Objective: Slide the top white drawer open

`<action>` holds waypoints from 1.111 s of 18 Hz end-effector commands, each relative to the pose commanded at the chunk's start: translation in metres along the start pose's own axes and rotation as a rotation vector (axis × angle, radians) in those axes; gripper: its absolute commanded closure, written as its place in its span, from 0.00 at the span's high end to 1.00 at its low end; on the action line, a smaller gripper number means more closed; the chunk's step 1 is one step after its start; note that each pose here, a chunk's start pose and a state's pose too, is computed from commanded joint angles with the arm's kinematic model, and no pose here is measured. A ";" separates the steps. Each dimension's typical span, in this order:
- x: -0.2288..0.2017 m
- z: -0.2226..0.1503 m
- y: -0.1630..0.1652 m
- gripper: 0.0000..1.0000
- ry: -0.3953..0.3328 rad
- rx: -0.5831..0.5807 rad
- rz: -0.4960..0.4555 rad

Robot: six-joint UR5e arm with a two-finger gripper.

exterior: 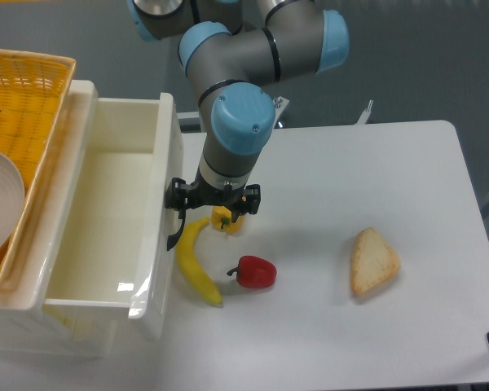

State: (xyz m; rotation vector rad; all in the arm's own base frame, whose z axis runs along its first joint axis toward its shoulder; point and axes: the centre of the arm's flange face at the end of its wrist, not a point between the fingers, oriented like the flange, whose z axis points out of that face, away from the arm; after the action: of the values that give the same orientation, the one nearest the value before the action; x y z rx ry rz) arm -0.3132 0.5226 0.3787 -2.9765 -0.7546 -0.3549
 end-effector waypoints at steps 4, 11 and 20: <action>-0.007 0.000 0.000 1.00 0.002 0.000 0.007; -0.017 -0.003 0.000 1.00 0.002 0.006 0.007; -0.028 -0.005 -0.001 1.00 0.004 0.010 -0.008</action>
State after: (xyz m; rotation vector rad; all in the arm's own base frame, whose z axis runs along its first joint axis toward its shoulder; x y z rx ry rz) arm -0.3389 0.5098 0.3771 -2.9632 -0.7661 -0.3554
